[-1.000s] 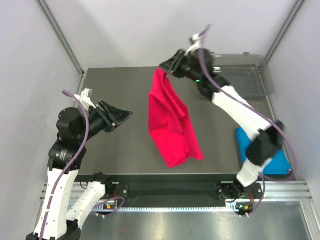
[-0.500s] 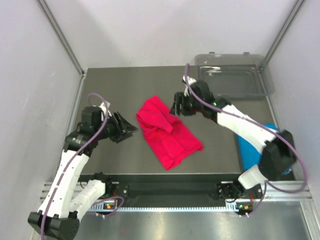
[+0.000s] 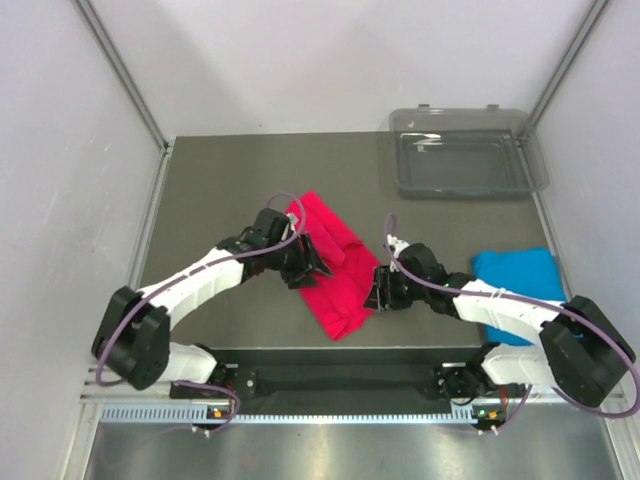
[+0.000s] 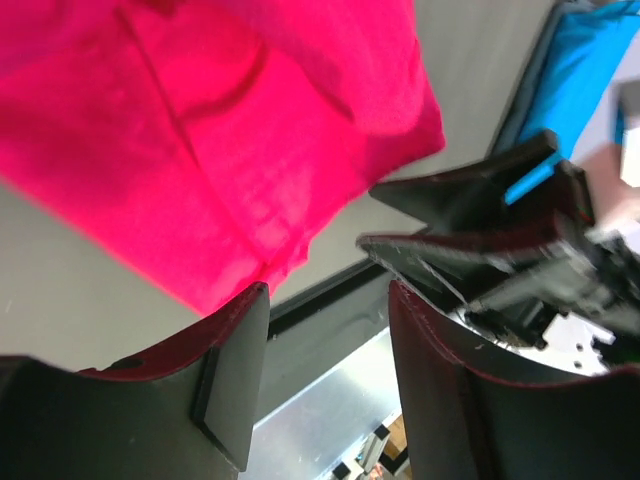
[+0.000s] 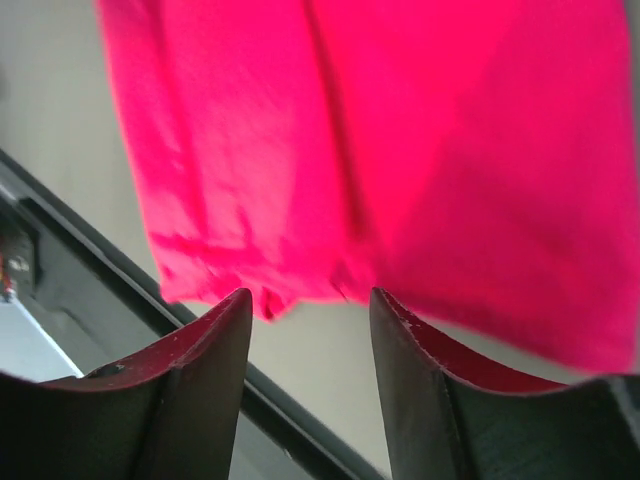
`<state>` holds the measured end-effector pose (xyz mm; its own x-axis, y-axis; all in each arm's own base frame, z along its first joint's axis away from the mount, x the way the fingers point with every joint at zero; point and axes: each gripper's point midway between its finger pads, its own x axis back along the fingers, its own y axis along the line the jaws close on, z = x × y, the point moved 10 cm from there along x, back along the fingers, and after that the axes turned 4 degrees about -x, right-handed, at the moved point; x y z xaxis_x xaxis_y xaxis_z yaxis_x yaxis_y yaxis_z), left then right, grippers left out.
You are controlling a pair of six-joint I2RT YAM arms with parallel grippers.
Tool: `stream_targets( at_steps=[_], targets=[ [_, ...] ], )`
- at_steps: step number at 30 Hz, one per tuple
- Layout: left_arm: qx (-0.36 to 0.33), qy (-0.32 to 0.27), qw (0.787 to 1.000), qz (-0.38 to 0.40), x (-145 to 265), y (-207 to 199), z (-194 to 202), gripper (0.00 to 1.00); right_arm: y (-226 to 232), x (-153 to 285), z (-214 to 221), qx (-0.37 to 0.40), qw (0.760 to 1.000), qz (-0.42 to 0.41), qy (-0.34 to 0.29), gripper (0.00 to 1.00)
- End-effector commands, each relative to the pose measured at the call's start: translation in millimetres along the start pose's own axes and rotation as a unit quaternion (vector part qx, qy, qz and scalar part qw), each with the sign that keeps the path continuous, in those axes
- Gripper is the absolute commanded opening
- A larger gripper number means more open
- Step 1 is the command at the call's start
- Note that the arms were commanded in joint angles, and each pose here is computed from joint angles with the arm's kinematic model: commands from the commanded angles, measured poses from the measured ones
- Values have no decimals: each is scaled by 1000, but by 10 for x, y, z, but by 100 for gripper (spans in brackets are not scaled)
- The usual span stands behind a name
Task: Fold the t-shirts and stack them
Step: Flatten the tshirt out
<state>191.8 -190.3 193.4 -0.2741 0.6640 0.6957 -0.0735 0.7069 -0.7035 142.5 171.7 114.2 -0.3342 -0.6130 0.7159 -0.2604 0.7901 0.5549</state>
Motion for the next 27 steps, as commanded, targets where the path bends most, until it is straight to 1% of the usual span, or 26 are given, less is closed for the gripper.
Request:
stream_targets(
  at_steps=[1, 3, 5, 7, 10, 13, 15, 20, 23, 27],
  targets=[
    [-21, -23, 998, 58, -169, -209, -172, 57, 236, -66, -226, 22, 996, -68, -46, 50],
    [-16, -21, 999, 47, -264, -214, -231, 57, 239, -76, -224, 19, 997, -63, -41, 49],
    [-8, -21, 999, 37, -362, -191, -277, 58, 256, -56, -228, 19, 996, -66, -48, 46],
    [2, -15, 999, 34, -458, -172, -310, 58, 253, -53, -232, 17, 996, -62, -56, 46],
    [19, -9, 999, 41, -574, -156, -349, 59, 242, -124, -268, 23, 997, -52, -51, 47],
    [22, -17, 998, 57, -615, -216, -411, 59, 244, -192, -283, 28, 997, -53, -40, 46],
    [17, -19, 999, 44, -647, -207, -447, 59, 235, -252, -296, 28, 998, -47, -31, 45],
    [29, -29, 999, 17, -674, -118, -607, 52, 234, -325, -360, 37, 998, -36, -28, 43],
    [38, -32, 999, 10, -665, -89, -679, 53, 223, -321, -392, 40, 999, -5, -13, 44],
    [28, -29, 999, -2, -677, -86, -710, 55, 195, -244, -375, 46, 999, 12, -19, 46]
  ],
)
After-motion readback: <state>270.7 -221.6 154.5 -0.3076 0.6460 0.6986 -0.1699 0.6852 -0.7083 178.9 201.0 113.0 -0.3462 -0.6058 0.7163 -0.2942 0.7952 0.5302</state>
